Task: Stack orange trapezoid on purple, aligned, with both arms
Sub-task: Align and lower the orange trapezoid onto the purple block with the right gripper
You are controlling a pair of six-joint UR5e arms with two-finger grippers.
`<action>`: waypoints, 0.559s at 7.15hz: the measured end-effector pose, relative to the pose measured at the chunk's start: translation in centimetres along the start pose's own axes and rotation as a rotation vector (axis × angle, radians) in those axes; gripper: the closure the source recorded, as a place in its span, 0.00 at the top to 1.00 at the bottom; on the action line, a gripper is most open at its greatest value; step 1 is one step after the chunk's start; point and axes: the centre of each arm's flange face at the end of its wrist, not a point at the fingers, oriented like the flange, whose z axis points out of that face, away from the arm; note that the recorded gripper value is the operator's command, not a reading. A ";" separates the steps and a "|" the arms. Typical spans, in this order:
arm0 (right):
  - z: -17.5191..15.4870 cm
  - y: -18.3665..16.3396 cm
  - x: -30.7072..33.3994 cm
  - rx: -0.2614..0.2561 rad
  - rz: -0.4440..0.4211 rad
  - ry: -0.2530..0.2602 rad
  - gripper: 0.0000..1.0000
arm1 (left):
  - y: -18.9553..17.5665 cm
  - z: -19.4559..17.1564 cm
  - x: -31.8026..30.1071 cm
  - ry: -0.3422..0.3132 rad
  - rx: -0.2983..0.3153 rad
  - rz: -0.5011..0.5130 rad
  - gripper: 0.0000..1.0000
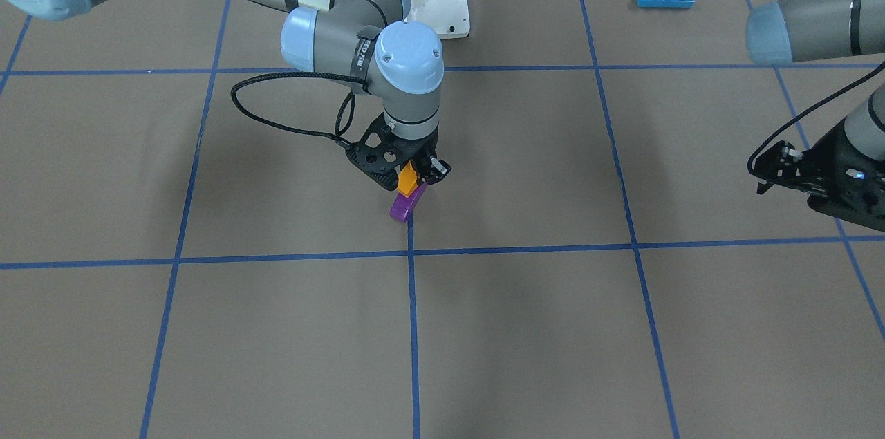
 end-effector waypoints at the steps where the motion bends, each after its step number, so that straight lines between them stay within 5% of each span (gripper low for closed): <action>1: 0.0 0.0 0.0 0.004 -0.004 -0.005 0.00 | 0.0 0.0 0.0 0.000 -0.001 -0.001 1.00; 4: 0.3 0.4 0.0 0.009 -0.014 -0.013 0.00 | 0.0 0.3 -0.1 0.000 -0.005 -0.002 1.00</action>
